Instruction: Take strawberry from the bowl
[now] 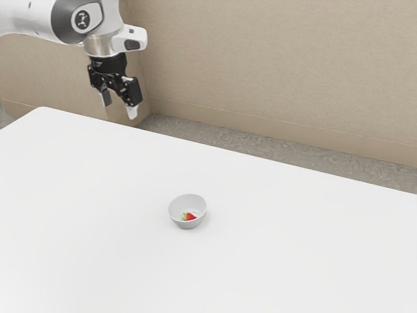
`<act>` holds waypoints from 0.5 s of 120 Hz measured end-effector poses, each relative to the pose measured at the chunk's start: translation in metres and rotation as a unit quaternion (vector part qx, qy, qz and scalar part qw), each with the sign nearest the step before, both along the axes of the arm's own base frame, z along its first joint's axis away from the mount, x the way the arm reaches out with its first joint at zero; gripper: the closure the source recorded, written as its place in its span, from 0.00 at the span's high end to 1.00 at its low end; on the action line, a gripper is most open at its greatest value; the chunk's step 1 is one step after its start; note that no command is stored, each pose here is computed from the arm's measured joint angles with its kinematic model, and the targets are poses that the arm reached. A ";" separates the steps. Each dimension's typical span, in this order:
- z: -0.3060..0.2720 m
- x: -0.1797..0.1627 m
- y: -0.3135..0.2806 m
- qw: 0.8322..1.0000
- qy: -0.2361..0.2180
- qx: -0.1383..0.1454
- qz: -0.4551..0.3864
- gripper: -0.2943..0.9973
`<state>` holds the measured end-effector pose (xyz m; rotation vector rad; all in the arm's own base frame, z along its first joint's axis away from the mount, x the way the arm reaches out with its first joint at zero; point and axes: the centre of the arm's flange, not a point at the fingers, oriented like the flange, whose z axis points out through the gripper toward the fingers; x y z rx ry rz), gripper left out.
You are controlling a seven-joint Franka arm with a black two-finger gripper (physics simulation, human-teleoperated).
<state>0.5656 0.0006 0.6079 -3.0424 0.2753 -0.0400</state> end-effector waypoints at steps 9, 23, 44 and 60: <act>0.000 0.000 -0.004 1.000 0.000 0.000 -0.004 0.77; 0.001 -0.001 -0.012 1.000 -0.001 0.000 -0.011 0.77; -0.002 0.002 -0.022 1.000 -0.001 0.001 -0.021 0.77; -0.035 0.014 -0.034 0.999 0.025 0.003 -0.048 0.77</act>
